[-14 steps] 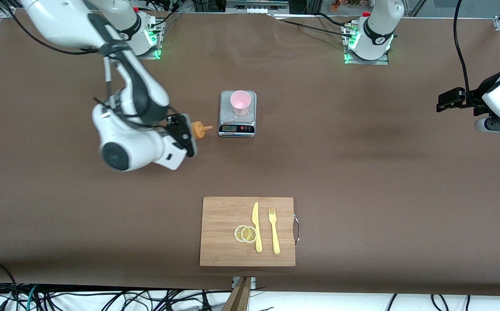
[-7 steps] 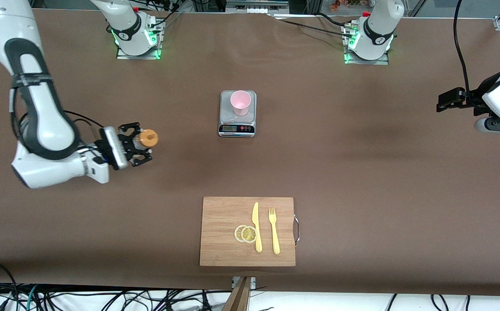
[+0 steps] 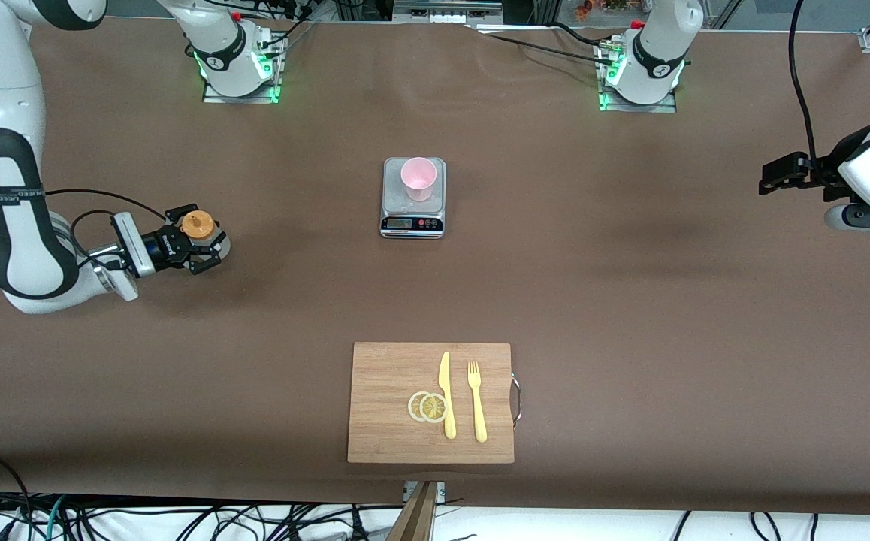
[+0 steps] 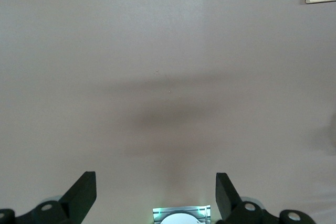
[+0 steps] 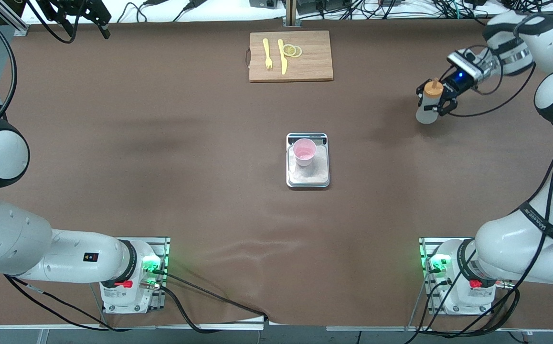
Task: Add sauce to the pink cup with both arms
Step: 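Carry the sauce bottle back to its starting spot with the right gripper, then set the bottle upright on the table and open the right gripper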
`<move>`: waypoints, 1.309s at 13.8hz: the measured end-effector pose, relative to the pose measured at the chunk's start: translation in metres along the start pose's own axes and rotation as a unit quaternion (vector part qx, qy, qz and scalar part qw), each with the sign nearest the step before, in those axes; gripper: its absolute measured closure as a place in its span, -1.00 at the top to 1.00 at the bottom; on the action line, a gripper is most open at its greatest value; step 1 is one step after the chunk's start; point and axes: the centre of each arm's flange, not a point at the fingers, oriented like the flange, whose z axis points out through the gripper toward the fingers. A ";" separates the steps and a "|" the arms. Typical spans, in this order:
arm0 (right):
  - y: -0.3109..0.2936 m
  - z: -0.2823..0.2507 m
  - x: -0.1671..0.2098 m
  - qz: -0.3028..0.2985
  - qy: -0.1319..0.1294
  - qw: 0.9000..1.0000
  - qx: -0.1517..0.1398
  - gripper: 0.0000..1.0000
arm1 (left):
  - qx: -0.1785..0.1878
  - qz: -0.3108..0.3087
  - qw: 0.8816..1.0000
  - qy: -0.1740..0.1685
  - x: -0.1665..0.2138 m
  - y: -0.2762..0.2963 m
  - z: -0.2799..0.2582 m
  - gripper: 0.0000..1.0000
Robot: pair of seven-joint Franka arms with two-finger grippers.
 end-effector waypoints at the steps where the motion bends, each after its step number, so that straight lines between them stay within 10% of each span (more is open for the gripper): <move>1: -0.009 0.005 -0.017 -0.007 0.021 1.000 -0.004 -0.47 | 0.000 0.000 1.000 0.000 0.000 0.000 0.000 1.00; 7: -0.027 0.018 -0.063 -0.025 0.055 0.998 -0.012 -0.47 | 0.000 0.000 1.000 0.000 0.000 0.000 0.000 1.00; 14: -0.035 0.008 -0.067 -0.005 0.042 0.999 -0.008 0.88 | 0.000 0.000 1.000 0.000 0.000 0.000 0.000 1.00; 18: -0.052 -0.015 -0.074 0.028 0.008 1.000 0.005 1.00 | 0.000 0.000 1.000 0.000 0.000 0.000 0.000 1.00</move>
